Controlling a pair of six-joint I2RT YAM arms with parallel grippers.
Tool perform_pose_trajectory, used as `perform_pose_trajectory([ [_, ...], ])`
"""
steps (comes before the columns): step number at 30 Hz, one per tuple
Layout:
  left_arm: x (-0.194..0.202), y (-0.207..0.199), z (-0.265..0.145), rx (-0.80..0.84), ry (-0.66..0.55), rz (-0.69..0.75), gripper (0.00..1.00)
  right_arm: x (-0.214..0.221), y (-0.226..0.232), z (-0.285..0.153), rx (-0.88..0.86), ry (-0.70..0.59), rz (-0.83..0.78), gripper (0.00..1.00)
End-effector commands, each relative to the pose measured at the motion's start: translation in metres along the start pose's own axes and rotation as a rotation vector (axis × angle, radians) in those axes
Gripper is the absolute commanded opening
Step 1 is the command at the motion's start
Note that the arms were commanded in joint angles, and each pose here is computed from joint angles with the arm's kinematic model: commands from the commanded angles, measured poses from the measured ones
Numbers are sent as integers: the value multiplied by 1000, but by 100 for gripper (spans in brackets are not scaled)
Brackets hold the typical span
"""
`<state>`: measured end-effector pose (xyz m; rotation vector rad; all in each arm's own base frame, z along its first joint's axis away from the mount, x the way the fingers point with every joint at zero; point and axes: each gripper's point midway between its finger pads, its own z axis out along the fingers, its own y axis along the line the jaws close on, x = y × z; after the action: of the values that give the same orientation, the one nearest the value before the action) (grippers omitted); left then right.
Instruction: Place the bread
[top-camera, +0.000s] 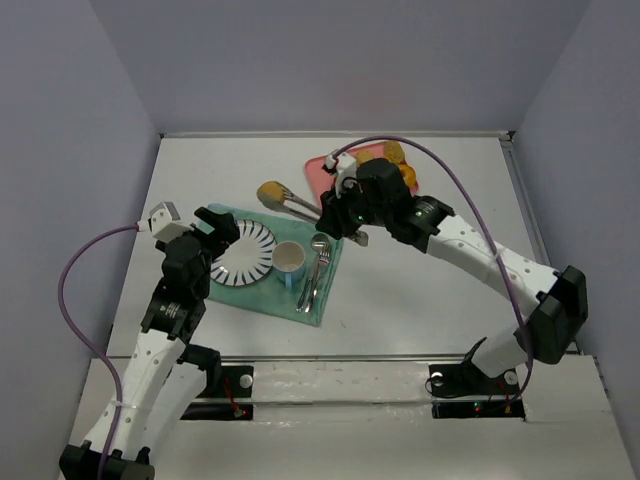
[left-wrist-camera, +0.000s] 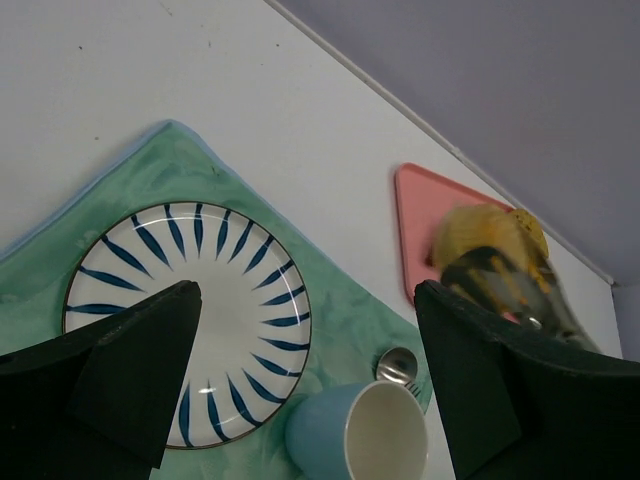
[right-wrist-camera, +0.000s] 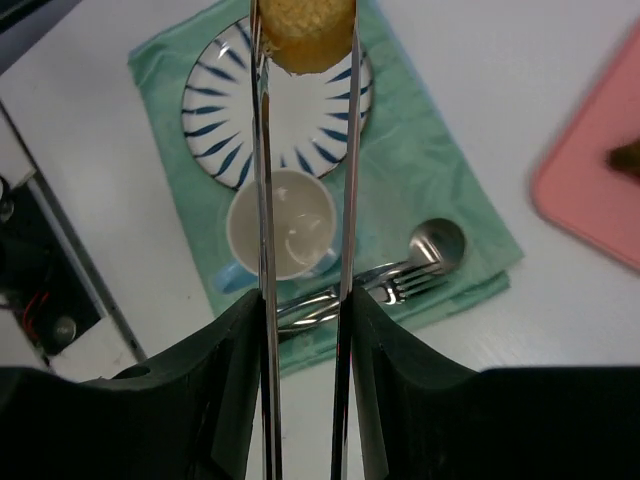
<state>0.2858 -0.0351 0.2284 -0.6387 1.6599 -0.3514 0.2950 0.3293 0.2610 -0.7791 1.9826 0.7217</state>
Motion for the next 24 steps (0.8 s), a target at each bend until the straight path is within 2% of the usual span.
perform_pose_trajectory([
  [1, -30, -6, -10, -10, -82, -57, 99, -6, 48, 37, -180, 14, -106, 30],
  [4, -32, -6, -13, -4, -91, -68, 99, -4, 69, 56, -217, 49, -134, 31],
  [6, -33, -9, -15, 13, -95, -73, 99, 20, 78, 87, -234, 134, -179, 32],
  [9, -33, -9, -16, 19, -92, -72, 99, 34, 84, 102, -235, 192, -197, 34],
  [11, -32, -9, -15, 17, -90, -71, 99, 39, 80, 111, -216, 212, -195, 41],
  [18, -31, -9, -14, 16, -89, -69, 99, 41, 80, 114, -196, 225, -200, 62],
  [24, -31, -8, -15, 16, -92, -72, 99, 32, 81, 111, -187, 206, -193, 64],
])
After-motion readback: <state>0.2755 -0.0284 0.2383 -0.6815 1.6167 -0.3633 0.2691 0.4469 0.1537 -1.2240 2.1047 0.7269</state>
